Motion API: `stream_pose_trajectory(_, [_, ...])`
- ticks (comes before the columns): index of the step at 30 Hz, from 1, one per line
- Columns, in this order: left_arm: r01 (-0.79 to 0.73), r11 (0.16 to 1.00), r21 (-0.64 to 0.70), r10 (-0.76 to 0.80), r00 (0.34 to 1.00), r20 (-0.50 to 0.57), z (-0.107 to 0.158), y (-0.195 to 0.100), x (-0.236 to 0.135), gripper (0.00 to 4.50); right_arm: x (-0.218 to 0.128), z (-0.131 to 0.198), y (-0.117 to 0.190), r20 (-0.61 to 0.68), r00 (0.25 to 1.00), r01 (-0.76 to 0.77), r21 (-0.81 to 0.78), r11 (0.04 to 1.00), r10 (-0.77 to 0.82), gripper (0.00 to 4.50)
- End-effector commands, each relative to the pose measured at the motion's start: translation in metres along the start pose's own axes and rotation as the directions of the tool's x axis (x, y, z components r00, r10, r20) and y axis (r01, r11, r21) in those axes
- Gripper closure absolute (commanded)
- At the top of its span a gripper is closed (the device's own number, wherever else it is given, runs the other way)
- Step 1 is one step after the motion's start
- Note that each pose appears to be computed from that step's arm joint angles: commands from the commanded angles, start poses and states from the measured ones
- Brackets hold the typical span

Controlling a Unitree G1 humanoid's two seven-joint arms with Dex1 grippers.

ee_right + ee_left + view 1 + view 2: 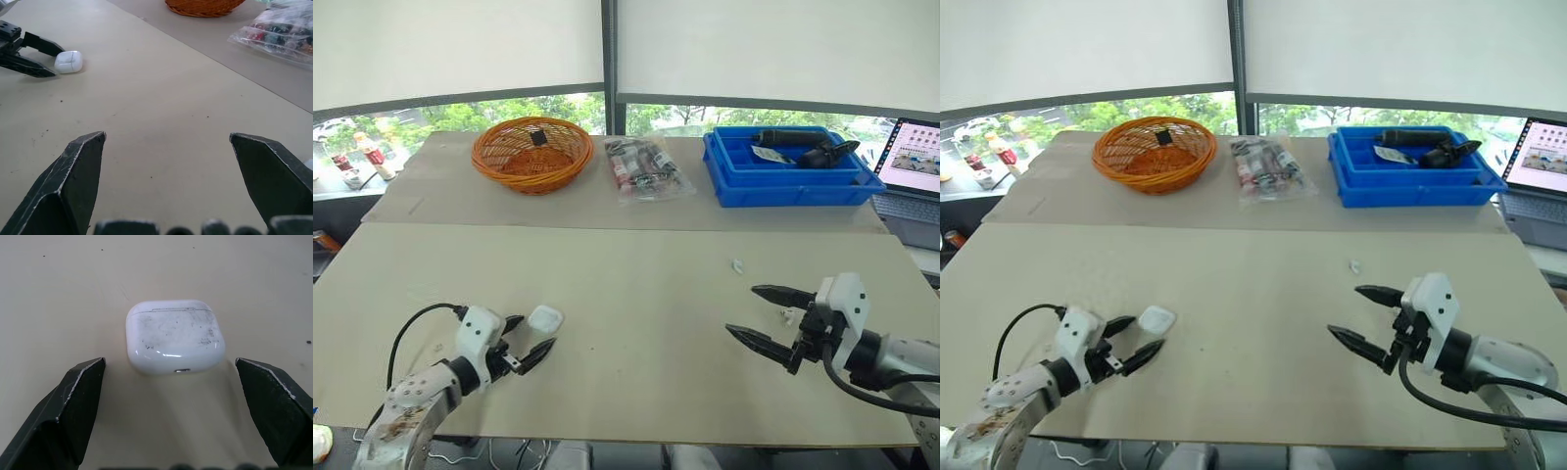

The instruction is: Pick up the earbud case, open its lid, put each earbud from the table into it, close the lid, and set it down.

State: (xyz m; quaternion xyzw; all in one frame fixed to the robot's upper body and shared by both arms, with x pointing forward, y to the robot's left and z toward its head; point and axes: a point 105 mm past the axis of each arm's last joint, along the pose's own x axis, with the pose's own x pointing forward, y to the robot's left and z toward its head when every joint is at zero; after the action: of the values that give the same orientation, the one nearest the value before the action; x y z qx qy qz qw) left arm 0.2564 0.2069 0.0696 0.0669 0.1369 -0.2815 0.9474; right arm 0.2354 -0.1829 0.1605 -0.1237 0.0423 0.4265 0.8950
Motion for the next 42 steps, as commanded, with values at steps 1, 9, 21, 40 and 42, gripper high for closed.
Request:
stream_pose_trajectory(1, [-0.011, 1.000, -0.021, 0.010, 0.999, -0.044, -0.009, -0.003, 0.009, 0.00, 0.004, 0.011, 0.005, 0.023, 0.999, -0.044, -0.032, 0.999, 0.044, 0.02])
stream_pose_trajectory(9, [-0.016, 0.996, -0.093, 0.007, 0.995, -0.099, -0.016, -0.009, 0.022, 0.00, 0.012, 0.015, 0.012, 0.042, 0.994, -0.095, -0.040, 0.995, 0.097, 0.02])
stream_pose_trajectory(21, [0.094, 0.987, -0.128, -0.113, 0.982, -0.152, -0.023, -0.019, 0.017, 1.93, 0.010, 0.012, 0.016, 0.029, 0.993, -0.110, -0.031, 0.993, 0.111, 0.00])
stream_pose_trajectory(40, [0.374, 0.727, 0.576, -0.589, 0.770, 0.244, 0.076, -0.099, 0.042, 1.93, 0.091, 0.033, 0.078, 0.037, 0.939, -0.315, 0.496, 0.809, 0.342, 0.00])
stream_pose_trajectory(42, [0.361, 0.720, 0.592, -0.597, 0.757, 0.264, 0.082, -0.100, 0.042, 1.93, 0.093, 0.032, 0.081, 0.037, 0.935, -0.318, 0.523, 0.791, 0.352, 0.00])
